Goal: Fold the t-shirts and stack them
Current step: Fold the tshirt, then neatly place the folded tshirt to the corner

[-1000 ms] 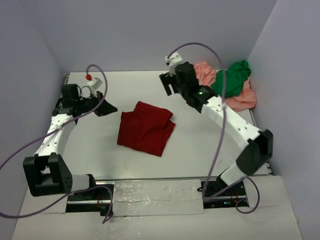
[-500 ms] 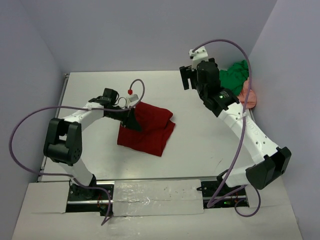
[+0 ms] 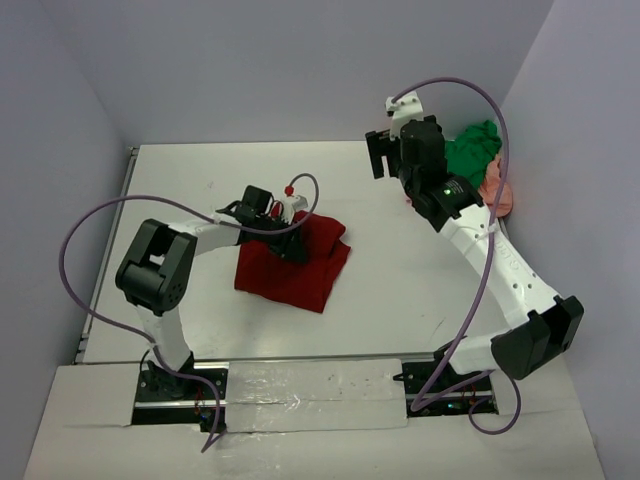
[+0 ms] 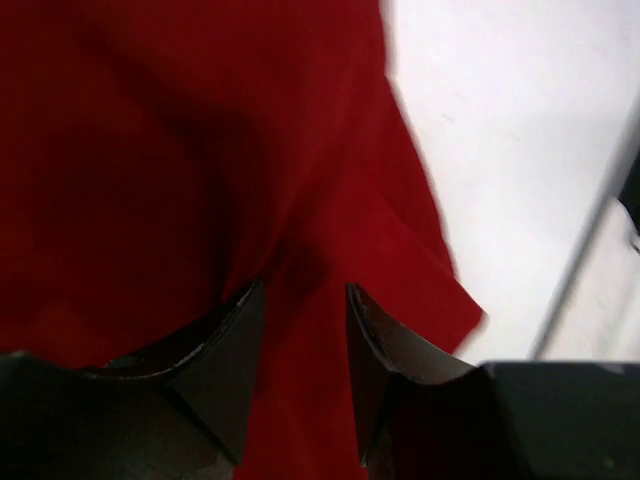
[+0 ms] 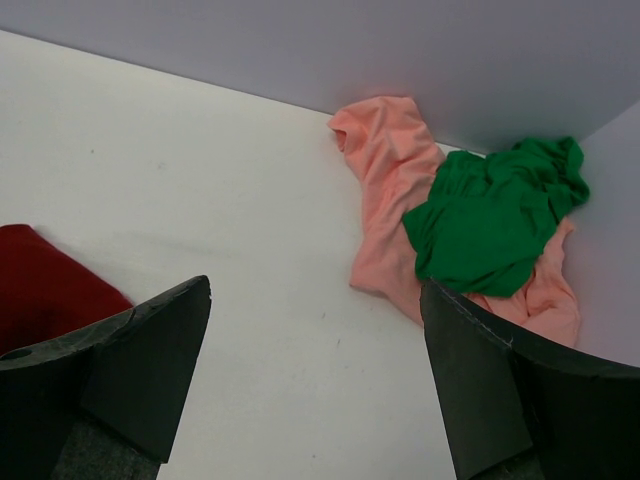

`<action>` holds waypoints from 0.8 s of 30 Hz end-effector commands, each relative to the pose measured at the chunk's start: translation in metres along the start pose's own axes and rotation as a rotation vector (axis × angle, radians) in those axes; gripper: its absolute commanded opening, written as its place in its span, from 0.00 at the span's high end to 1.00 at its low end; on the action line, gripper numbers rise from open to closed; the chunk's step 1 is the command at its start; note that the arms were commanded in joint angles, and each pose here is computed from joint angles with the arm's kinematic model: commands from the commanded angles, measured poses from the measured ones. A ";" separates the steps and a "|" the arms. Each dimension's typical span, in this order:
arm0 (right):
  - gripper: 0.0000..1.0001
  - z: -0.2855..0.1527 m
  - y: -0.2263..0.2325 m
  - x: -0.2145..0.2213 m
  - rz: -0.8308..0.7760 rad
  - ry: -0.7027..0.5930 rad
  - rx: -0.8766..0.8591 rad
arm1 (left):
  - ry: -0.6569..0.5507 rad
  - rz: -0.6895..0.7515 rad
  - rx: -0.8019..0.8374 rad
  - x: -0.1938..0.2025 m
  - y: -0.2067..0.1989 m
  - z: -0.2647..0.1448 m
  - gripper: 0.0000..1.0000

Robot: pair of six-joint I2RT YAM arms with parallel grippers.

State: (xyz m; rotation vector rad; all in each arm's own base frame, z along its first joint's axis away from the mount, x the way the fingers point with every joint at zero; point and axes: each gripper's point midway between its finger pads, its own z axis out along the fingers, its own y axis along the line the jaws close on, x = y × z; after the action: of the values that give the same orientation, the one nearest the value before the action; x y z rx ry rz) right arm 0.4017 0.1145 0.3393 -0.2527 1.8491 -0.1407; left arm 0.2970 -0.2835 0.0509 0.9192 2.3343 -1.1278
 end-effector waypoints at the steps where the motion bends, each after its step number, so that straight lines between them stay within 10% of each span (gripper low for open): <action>1: 0.08 -0.019 -0.017 -0.020 0.043 -0.069 0.021 | -0.125 0.012 -0.184 -0.040 0.035 0.014 0.53; 13: 0.08 -0.061 -0.064 -0.052 0.119 -0.183 0.090 | -0.045 -0.202 -0.614 -0.032 0.150 0.008 0.54; 24: 0.08 -0.071 -0.070 -0.055 0.147 -0.201 0.071 | -0.305 -0.362 -0.890 -0.087 0.258 -0.178 0.55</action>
State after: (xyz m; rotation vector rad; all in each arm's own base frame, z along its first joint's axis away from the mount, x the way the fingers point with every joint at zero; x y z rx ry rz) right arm 0.3643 0.0594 0.4066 -0.1005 1.7005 -0.1122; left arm 0.5127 -0.1136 0.0344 0.0830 2.4320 -0.3660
